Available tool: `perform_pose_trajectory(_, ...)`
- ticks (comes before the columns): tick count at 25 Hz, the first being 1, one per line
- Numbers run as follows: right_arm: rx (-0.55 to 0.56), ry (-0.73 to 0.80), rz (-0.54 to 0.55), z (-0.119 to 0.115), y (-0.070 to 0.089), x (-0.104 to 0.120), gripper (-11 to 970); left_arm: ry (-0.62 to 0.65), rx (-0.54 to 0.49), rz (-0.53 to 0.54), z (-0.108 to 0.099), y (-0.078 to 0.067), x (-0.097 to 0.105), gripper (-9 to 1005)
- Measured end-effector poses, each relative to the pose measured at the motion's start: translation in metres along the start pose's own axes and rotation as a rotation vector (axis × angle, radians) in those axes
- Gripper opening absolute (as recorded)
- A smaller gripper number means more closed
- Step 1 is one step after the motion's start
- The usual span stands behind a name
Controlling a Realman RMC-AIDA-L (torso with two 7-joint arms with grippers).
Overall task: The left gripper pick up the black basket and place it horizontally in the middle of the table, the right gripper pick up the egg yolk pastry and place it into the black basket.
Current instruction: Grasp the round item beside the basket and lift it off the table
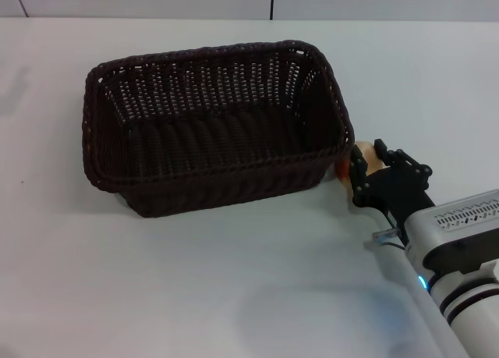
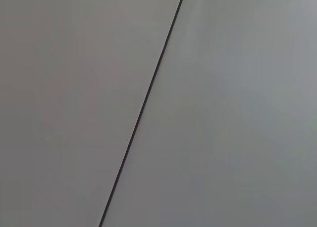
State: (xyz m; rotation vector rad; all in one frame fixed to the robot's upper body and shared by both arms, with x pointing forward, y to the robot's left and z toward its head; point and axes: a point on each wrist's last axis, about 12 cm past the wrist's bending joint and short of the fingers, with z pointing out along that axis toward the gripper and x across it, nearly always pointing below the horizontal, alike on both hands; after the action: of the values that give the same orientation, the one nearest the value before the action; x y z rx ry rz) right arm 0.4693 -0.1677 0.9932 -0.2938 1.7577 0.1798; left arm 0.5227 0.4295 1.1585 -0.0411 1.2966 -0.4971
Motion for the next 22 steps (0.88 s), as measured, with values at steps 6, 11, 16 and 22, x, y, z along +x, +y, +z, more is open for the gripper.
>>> perform_pose_trajectory(6, -0.005, -0.002, -0.005, -0.001, 0.001, 0.000, 219, -0.006, 0.007, -0.005, -0.002, 0.000, -0.001, 587)
perform_pose_trajectory(11, 0.009, -0.006, -0.002, -0.001, -0.001, 0.000, 94, -0.007, 0.005, -0.013, -0.006, 0.000, -0.001, 587)
perform_pose_trajectory(16, 0.061, -0.054, 0.004, -0.006, -0.007, -0.003, 61, -0.008, 0.008, -0.020, -0.008, 0.000, -0.001, 587)
perform_pose_trajectory(22, 0.183, -0.185, -0.052, -0.016, -0.018, -0.017, 46, -0.012, 0.015, -0.018, -0.010, -0.001, -0.003, 587)
